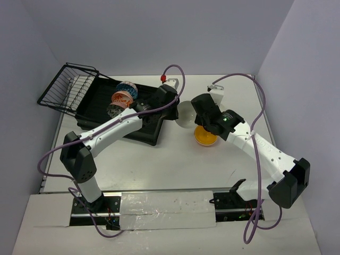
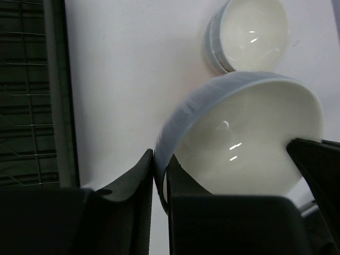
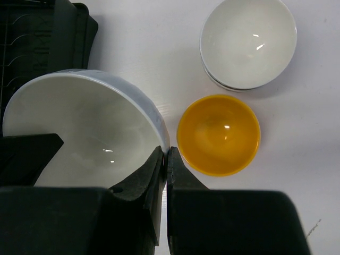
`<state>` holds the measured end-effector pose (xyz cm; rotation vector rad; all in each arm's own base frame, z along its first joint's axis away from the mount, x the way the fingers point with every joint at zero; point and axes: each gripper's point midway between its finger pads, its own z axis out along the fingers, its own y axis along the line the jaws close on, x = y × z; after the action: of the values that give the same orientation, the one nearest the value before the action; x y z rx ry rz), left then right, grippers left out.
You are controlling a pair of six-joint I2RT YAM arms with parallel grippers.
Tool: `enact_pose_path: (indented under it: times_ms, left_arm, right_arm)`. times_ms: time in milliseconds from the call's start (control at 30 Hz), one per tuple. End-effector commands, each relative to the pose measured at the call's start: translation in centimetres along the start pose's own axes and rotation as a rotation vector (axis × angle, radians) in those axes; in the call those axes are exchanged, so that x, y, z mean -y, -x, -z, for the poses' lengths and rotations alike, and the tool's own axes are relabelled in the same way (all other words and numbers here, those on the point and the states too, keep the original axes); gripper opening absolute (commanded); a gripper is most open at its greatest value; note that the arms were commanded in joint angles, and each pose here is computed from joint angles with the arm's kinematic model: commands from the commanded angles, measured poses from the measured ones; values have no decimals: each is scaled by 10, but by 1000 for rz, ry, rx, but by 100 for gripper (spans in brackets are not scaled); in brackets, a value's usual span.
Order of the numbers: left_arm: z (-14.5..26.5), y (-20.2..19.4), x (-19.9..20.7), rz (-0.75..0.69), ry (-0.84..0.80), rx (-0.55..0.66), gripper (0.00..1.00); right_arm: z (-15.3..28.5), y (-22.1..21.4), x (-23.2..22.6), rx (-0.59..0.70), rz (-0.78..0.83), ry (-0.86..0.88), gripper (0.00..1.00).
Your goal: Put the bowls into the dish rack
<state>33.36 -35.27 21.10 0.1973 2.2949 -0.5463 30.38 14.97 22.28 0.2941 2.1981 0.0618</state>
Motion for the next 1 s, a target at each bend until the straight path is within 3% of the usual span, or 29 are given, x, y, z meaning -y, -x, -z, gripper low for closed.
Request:
enact_pose_path:
  times_ms: [0, 67, 133, 367, 567, 733, 767, 967]
  left_arm:
    - [9, 24, 7, 7, 0, 72, 11]
    - [11, 27, 6, 1, 8, 83, 2]
    - [15, 32, 2, -9, 26, 103, 0]
    - [33, 57, -13, -71, 84, 223, 0]
    - [53, 94, -51, -211, 257, 366, 0]
    - [80, 128, -104, -414, 483, 526, 0]
    - [90, 152, -105, -397, 486, 639, 0]
    - [101, 179, -123, -697, 500, 766, 0]
  right_arm:
    - [11, 32, -17, 94, -86, 45, 0]
    - [12, 33, -20, 94, -81, 64, 0]
    - [11, 29, -25, 83, -75, 91, 9]
    - [21, 24, -32, 72, -86, 186, 62]
    - [38, 23, -29, 99, -90, 275, 90]
    - [62, 35, -11, 203, -130, 321, 100]
    - [60, 31, -4, 212, -126, 304, 100]
    - [76, 33, 24, 311, -143, 310, 100]
